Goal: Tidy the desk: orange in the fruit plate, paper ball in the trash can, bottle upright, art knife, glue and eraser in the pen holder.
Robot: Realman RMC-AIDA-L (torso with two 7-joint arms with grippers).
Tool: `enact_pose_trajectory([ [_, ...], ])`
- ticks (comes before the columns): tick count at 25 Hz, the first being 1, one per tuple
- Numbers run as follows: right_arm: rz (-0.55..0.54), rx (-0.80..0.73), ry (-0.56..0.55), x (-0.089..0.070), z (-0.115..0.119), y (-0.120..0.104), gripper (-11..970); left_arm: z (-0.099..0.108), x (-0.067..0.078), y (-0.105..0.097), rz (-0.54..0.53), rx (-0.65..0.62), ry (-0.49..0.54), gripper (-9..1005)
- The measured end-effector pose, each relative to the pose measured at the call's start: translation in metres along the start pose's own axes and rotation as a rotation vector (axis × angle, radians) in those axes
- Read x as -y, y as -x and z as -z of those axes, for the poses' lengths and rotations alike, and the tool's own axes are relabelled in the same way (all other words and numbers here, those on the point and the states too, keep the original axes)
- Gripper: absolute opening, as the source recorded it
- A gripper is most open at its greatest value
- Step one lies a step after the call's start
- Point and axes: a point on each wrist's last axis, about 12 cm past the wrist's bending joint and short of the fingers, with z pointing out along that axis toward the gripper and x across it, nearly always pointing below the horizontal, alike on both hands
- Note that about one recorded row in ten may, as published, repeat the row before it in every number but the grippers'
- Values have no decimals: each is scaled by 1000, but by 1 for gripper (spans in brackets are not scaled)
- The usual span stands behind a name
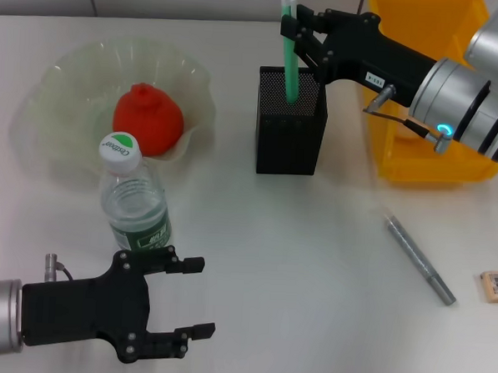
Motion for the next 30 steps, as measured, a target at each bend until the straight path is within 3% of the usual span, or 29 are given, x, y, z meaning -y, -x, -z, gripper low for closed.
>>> enact_pose_trajectory([
  [9,-11,-10,-11,0,7,-6,165,-1,0,-1,3,-3,4,742],
  [15,-23,-8,-18,-1,13,-11,260,0,0,-1,4,-3,4,743],
  [20,-35,26,5,-5,20,-10,415,0,0,-1,6,-4,5,743],
  [26,-107,120,43,-6,48,15,502,1,0,-1,6,-4,4,743],
  [30,-154,53,98,-13,66,42,592,1,0,-1,8,-4,3,743],
])
